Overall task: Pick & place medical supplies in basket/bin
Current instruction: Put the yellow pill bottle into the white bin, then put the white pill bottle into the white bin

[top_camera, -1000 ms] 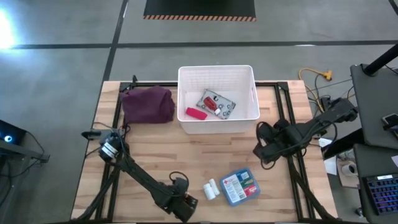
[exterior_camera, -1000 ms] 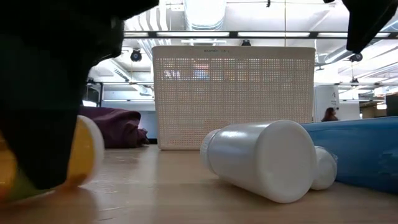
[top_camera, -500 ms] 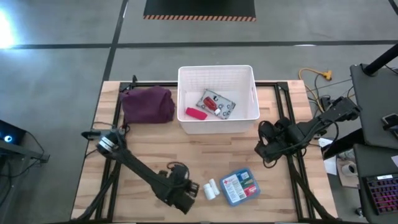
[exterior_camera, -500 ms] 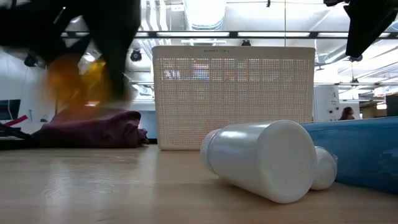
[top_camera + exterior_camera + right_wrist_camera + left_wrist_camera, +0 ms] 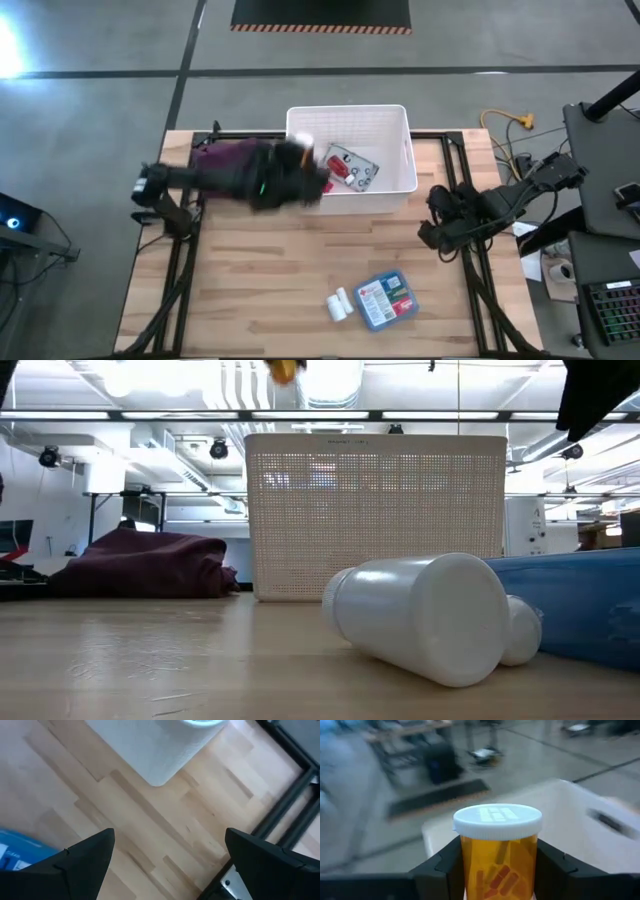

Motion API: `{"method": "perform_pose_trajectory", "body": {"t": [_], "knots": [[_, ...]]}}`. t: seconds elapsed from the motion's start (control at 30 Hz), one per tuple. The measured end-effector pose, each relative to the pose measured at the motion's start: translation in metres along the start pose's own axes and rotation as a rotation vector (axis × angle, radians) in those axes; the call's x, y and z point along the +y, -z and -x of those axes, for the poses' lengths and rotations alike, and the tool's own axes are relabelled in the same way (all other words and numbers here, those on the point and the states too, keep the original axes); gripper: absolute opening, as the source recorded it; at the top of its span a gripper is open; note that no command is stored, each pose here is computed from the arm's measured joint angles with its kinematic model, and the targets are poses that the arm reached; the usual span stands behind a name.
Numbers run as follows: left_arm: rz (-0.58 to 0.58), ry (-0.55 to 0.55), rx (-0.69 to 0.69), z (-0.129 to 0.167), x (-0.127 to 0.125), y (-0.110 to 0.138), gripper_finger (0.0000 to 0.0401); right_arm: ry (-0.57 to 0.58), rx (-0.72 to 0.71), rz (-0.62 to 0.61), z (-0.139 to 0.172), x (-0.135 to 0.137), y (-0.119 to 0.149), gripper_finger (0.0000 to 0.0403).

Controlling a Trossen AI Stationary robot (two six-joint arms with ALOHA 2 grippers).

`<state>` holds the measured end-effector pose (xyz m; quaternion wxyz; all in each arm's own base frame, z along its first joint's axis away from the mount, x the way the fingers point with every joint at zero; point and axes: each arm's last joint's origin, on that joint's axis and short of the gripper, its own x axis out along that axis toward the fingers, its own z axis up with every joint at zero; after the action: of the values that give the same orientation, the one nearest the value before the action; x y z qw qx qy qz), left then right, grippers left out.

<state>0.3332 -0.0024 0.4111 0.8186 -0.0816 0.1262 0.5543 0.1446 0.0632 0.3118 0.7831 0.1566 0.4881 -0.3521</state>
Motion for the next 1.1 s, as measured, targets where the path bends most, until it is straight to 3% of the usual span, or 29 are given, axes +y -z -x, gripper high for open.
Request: {"method": "perform_pose_trajectory", "body": {"t": [0.1,0.23,0.43,0.5,0.57,0.67,0.77,0.87,0.93,1.0,1.1], "knots": [[-0.009,0.0,0.026,-0.055,0.013,-0.014,0.0167,-0.024,0.013,0.014,0.0,0.003,0.001,0.037],[0.071,0.251,0.173,-0.108,0.025,-0.011,0.0212,-0.023,0.036,0.01,-0.001,0.007,0.004,0.037],[0.099,0.274,0.32,-0.123,0.031,0.029,0.0266,-0.005,0.046,0.046,-0.005,0.013,0.007,0.037],[0.136,0.365,0.381,-0.109,0.032,0.033,0.0273,-0.048,0.042,0.129,-0.006,0.019,0.008,0.037],[0.179,0.534,0.432,-0.083,0.028,0.032,0.0276,-0.149,0.031,0.262,-0.005,0.03,0.011,0.037],[0.123,0.802,0.415,-0.017,0.012,0.042,0.0277,-0.329,0.027,0.439,-0.002,0.047,0.022,0.037],[0.047,0.972,0.412,0.053,0.005,0.069,0.0273,-0.416,0.026,0.519,-0.001,0.055,0.038,0.037],[0.087,0.989,0.38,0.106,0.005,0.103,0.0268,-0.527,-0.026,0.534,-0.003,0.071,0.048,0.037],[0.113,0.974,0.363,0.127,-0.001,0.134,0.0264,-0.619,-0.088,0.573,-0.007,0.091,0.049,0.037],[0.139,0.972,0.419,0.135,-0.01,0.169,0.0258,-0.67,-0.139,0.618,-0.014,0.112,0.047,0.037],[0.208,0.922,0.538,0.131,-0.032,0.212,0.0248,-0.66,-0.098,0.641,-0.028,0.143,0.041,0.037]]}}
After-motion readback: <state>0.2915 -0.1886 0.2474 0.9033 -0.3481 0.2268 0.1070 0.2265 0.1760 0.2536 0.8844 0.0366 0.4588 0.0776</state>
